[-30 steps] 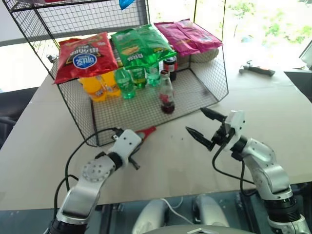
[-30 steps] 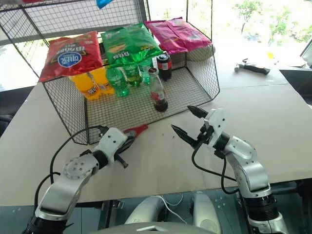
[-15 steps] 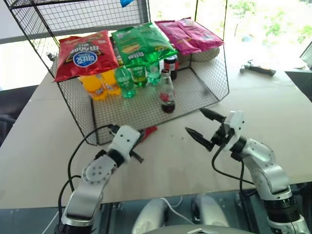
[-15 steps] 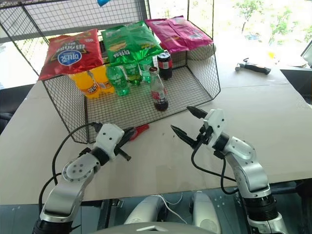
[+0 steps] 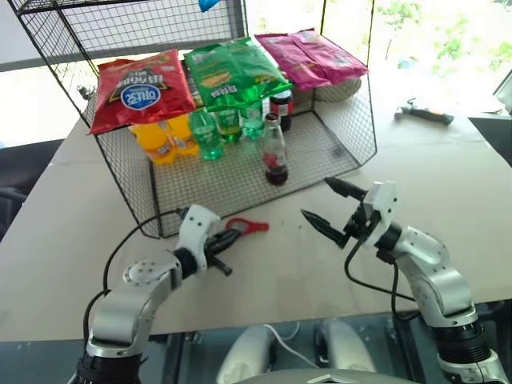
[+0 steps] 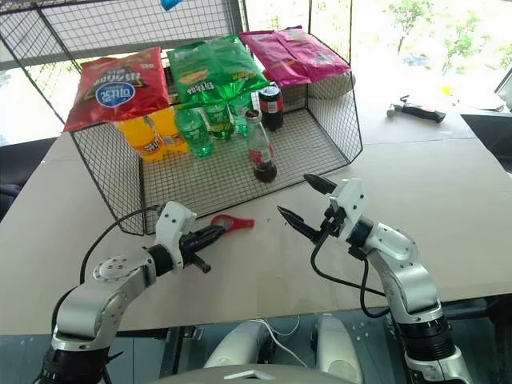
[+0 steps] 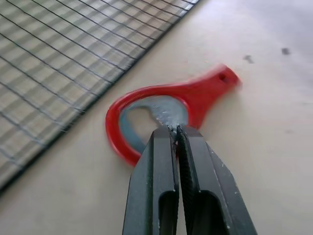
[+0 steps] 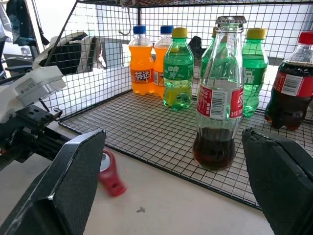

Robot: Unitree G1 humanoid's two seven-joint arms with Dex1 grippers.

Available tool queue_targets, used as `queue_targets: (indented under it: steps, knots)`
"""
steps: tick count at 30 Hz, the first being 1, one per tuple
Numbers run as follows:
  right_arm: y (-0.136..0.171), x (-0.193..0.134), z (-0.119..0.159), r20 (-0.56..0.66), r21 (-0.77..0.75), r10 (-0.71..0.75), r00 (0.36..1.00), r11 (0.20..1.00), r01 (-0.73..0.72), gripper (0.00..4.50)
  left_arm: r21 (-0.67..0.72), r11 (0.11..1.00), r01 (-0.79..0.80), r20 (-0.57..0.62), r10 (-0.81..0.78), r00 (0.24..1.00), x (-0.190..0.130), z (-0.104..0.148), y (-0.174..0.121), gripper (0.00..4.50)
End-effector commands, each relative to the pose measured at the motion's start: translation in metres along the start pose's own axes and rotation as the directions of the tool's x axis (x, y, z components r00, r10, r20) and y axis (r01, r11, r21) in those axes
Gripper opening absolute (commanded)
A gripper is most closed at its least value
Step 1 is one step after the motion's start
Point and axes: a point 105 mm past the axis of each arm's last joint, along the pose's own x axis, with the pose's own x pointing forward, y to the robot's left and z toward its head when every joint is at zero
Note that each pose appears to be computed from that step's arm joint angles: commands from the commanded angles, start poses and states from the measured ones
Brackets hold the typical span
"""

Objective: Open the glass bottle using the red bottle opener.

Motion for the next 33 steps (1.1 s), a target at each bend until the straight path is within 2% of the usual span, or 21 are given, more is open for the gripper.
queue_targets:
  steps: [1, 5, 11, 16, 18, 22, 25, 28, 32, 33]
  knots:
    - [0.001, 0.002, 0.008, 0.032, -0.023, 0.001, 0.999, 1.0, 0.0, 4.5, 0.033, 0.988, 0.15, 0.046, -0.151, 0.987, -0.003, 0.012, -0.027, 0.17]
    - [0.004, 0.003, 0.003, -0.002, -0.021, 0.032, 0.999, 0.999, -0.032, 4.5, 0.083, 0.992, 0.09, 0.063, -0.095, 0.993, -0.003, 0.014, -0.019, 0.17]
    - [0.015, 0.009, -0.018, -0.192, -0.08, 0.179, 0.965, 0.977, -0.197, 4.5, 0.119, 0.993, 0.01, 0.307, -0.046, 0.951, -0.015, 0.047, -0.018, 0.17]
    - [0.02, 0.026, -0.024, -0.293, -0.109, 0.297, 0.909, 0.934, -0.34, 4.5, 0.112, 0.987, -0.119, 0.381, 0.068, 0.922, -0.032, 0.048, -0.005, 0.17]
    - [0.025, 0.035, -0.028, -0.332, -0.094, 0.342, 0.879, 0.915, -0.392, 4.5, 0.099, 0.977, -0.186, 0.385, 0.135, 0.913, -0.04, 0.045, 0.004, 0.17]
    - [0.041, 0.053, -0.044, -0.47, -0.036, 0.454, 0.757, 0.847, -0.531, 4.5, 0.061, 0.939, -0.339, 0.319, 0.303, 0.898, -0.056, 0.023, 0.026, 0.17]
    - [0.049, 0.07, -0.056, -0.53, -0.005, 0.475, 0.702, 0.827, -0.563, 4.5, -0.006, 0.922, -0.388, 0.341, 0.366, 0.866, -0.06, 0.019, 0.03, 0.17]
    - [0.052, 0.086, -0.066, -0.561, 0.034, 0.453, 0.693, 0.849, -0.528, 4.5, -0.03, 0.911, -0.412, 0.339, 0.397, 0.853, -0.059, 0.015, 0.03, 0.17]
    - [0.056, 0.085, -0.083, -0.629, 0.038, 0.451, 0.633, 0.832, -0.554, 4.5, -0.042, 0.906, -0.422, 0.336, 0.41, 0.848, -0.059, 0.011, 0.029, 0.17]
    - [0.056, 0.08, -0.088, -0.655, 0.057, 0.456, 0.602, 0.825, -0.563, 4.24, -0.04, 0.904, -0.426, 0.333, 0.414, 0.847, -0.059, 0.01, 0.029, 0.06]
